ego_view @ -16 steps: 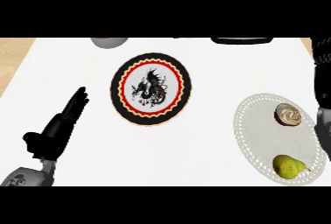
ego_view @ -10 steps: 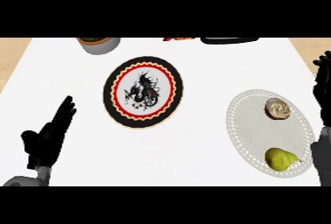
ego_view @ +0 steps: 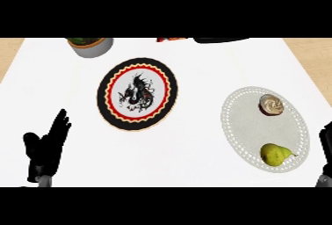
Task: Pick the pear from the placemat and place it in the plate
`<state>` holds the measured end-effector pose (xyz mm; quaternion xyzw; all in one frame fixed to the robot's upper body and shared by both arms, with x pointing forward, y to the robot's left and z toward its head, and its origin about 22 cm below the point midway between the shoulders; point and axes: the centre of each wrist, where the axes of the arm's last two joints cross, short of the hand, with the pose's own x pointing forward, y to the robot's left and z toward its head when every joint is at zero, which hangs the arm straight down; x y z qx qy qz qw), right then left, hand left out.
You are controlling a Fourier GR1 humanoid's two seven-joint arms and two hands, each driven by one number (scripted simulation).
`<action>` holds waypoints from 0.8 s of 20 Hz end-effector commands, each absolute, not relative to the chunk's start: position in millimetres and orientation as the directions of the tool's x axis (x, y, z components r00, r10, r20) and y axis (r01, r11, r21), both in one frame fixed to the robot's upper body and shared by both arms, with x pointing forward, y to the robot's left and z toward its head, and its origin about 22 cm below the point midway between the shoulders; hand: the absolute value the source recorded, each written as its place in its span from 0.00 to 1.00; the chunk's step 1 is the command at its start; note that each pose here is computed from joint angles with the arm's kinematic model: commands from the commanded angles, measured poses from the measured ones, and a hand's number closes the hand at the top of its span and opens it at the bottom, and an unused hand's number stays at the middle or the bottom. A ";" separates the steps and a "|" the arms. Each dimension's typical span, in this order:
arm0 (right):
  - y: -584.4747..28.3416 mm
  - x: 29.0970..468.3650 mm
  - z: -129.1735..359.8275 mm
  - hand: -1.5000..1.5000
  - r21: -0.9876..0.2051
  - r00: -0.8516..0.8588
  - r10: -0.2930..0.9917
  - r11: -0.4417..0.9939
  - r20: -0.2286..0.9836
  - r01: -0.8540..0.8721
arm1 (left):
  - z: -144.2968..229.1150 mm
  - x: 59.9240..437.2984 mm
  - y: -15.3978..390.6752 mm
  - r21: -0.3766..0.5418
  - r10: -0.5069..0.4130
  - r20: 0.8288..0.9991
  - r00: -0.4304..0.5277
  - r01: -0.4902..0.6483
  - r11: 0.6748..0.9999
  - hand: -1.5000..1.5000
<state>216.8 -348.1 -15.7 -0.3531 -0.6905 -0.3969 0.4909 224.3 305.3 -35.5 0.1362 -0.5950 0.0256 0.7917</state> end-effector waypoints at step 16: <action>-339.6 40.7 -95.2 0.00 -0.142 -0.003 0.264 0.529 0.965 0.837 | -10.1 250.6 246.5 0.191 -0.154 0.946 0.285 -0.109 0.975 0.50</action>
